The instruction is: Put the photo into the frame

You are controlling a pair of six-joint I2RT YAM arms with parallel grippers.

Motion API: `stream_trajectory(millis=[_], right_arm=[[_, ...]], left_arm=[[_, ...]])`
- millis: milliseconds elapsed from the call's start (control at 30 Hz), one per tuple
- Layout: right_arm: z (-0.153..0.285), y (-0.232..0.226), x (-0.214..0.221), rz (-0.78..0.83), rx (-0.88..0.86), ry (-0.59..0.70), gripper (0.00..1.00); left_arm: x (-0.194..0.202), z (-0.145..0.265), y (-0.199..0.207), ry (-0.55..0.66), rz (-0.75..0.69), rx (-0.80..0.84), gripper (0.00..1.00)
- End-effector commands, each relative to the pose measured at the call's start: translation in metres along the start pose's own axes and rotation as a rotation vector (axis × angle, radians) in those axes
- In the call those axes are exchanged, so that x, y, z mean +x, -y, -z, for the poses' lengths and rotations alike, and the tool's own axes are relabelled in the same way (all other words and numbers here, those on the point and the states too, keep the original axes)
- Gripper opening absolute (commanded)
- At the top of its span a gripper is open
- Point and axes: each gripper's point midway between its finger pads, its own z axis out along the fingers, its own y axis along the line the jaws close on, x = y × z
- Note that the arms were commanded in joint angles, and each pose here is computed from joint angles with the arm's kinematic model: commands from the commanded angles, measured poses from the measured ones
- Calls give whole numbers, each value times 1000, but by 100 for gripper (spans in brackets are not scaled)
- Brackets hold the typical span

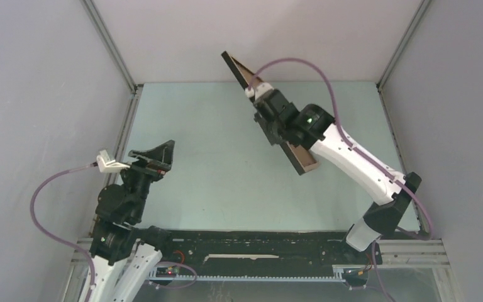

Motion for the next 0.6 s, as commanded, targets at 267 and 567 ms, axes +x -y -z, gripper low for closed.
stream_trajectory(millis=[267, 567], right_arm=[[54, -82, -163, -410, -747, 267, 0], [-12, -120, -187, -571, -1080, 221, 0]], left_arm=[[-20, 26, -34, 74, -145, -147, 90], [-26, 36, -30, 89, -145, -127, 88]])
